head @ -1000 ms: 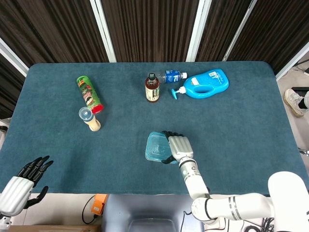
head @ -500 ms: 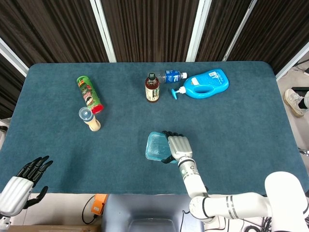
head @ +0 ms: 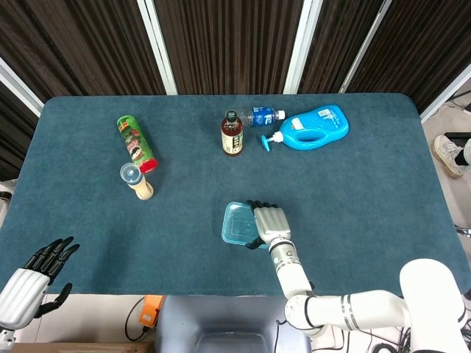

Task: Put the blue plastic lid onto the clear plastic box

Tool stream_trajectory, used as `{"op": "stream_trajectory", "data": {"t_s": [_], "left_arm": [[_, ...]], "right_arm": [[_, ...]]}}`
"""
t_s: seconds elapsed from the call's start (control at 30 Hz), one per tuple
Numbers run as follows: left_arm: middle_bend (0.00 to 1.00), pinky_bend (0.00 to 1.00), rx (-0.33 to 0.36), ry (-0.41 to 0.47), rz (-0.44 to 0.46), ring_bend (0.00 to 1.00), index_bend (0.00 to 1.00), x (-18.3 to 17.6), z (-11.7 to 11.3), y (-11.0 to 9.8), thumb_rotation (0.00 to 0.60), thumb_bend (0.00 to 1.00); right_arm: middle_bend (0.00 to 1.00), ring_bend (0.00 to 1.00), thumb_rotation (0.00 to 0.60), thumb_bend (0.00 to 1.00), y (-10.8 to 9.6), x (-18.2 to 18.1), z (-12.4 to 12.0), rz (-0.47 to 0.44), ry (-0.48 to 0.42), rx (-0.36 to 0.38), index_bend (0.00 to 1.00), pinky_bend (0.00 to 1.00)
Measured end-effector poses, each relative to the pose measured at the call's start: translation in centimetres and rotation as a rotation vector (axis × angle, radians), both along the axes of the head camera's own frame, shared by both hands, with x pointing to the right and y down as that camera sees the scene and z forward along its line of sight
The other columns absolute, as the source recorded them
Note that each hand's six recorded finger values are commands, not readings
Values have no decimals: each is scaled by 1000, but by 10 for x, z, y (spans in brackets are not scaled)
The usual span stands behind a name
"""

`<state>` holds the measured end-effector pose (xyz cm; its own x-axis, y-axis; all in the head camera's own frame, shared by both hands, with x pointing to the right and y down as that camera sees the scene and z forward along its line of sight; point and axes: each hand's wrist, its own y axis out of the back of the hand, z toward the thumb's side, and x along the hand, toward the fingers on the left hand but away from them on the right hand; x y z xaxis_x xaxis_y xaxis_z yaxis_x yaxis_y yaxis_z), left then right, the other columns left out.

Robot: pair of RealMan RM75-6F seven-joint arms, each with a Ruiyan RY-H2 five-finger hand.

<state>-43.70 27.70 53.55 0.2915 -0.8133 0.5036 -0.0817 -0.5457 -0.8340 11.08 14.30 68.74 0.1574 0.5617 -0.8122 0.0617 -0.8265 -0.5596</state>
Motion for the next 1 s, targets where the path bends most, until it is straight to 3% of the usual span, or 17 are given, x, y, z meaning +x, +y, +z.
{"op": "stream_trajectory", "data": {"t_s": [0.27,0.8,1.0], "left_arm": [[0,161,5,6,-5,0,0,-1,-2,0,600,434],[0,161,3,7,-7,0,0,-1,-2,0,600,434],[0,161,1,6,-6,0,0,-1,-2,0,600,434]], "right_arm": [[441,290,600,345,1,-2,1,-36,28,12,580,393],[211,133,600,345,-2,5,-3,-95,81,36,233,277],[169,100,600,345,-3,7,-6,-99,83,32,167,242]]}}
